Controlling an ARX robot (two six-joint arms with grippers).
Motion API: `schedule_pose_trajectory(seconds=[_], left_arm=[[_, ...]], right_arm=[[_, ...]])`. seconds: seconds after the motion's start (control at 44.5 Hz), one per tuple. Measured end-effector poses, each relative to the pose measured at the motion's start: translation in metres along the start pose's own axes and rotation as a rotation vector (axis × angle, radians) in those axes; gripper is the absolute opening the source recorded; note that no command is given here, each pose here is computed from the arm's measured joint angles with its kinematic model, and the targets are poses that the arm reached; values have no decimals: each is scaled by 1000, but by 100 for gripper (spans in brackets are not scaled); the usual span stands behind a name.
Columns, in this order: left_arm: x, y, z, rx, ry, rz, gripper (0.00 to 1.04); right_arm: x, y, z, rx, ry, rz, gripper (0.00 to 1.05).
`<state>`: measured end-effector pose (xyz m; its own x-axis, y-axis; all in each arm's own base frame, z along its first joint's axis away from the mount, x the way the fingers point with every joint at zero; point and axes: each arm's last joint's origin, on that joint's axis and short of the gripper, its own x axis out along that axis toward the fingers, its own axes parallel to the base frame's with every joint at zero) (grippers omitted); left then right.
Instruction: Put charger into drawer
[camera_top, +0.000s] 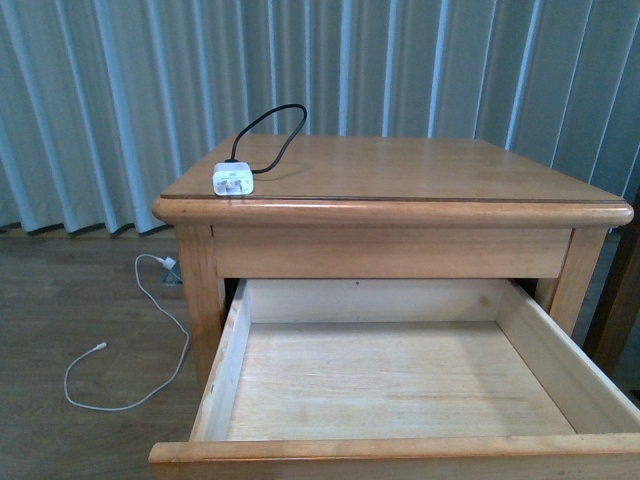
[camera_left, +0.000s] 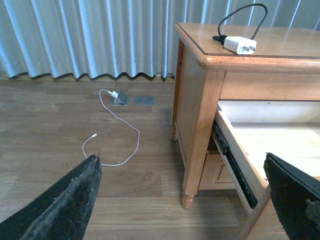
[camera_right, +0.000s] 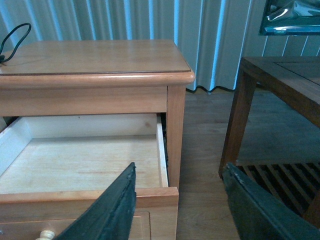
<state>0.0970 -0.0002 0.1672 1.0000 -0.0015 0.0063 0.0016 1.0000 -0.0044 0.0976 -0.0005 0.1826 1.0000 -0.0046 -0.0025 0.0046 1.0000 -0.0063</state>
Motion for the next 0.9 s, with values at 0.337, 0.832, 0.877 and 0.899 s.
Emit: schedule_pose_trajectory(seconds=[0.337,0.832,0.877,0.899], left_arm=[[0,0,0,0,0,0,99],[19,-4,7,-244,78,616,99],[33,-7,22,-272,69,552,99],[40,-8,30,-276,68,525,99]], right_arm=[[0,0,-3,2,3,3,98],[0,0,-3,3,1,0,96],[0,0,-3,3,1,3,96],[0,0,-3,3,1,2,96]])
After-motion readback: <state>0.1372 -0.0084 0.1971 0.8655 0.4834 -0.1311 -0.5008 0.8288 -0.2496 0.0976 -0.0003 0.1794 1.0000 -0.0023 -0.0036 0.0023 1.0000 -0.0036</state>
